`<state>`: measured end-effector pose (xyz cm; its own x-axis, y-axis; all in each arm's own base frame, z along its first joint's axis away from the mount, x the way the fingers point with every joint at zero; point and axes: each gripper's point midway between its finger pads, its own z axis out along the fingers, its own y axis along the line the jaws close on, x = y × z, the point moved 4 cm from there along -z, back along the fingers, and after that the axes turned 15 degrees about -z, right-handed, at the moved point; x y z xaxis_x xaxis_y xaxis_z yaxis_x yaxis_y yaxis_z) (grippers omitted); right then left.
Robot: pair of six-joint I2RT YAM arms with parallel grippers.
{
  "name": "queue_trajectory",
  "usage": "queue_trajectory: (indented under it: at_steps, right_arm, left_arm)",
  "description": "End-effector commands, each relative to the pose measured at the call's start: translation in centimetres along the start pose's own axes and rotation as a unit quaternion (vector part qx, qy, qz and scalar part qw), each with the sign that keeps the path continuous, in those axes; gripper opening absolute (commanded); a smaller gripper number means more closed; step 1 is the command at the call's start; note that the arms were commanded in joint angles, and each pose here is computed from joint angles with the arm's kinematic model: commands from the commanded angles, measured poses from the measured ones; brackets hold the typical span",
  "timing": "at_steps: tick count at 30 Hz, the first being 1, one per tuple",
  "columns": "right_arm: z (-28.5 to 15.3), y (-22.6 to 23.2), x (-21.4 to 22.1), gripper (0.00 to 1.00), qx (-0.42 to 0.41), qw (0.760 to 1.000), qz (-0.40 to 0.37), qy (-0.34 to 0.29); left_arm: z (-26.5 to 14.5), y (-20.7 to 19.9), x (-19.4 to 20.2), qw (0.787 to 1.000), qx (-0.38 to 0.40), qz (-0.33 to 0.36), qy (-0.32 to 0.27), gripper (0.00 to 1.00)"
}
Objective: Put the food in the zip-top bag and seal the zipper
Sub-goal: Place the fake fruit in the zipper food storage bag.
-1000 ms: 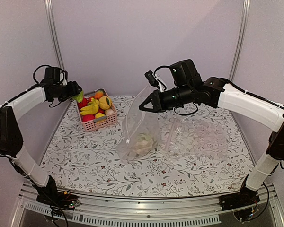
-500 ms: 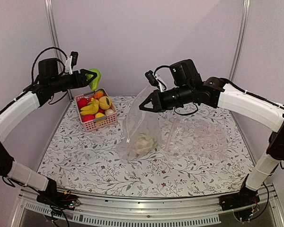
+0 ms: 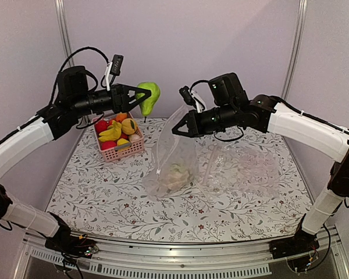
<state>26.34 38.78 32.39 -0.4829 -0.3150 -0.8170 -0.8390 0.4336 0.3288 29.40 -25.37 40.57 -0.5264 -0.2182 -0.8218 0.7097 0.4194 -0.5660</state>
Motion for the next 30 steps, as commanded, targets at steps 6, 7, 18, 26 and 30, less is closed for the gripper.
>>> queue_trajectory:
  at_steps: [6,7,18,26,30]
  right_arm:
    - [-1.4,0.3,-0.5,0.00,0.014,1.000,-0.005,-0.013]
    - [-1.5,0.4,-0.6,0.00,0.013,1.000,-0.005,-0.015]
    - [-1.7,0.6,-0.9,0.00,0.009,1.000,-0.008,-0.021]
    - [-1.7,0.7,-1.0,0.00,0.005,1.000,-0.007,-0.023]
    - [-1.8,0.7,-1.0,0.00,0.006,1.000,-0.008,-0.024]
  left_arm:
    - [0.9,-4.3,0.8,0.996,0.071,0.005,-0.045,0.64]
    - [1.1,-4.4,1.2,0.996,0.075,0.003,-0.044,0.64]
    - [2.9,-2.9,5.5,0.998,0.056,-0.029,-0.018,0.64]
    - [4.3,-2.0,7.6,0.998,0.046,-0.042,0.016,0.63]
    - [4.5,-1.6,7.9,0.998,0.037,-0.040,0.022,0.63]
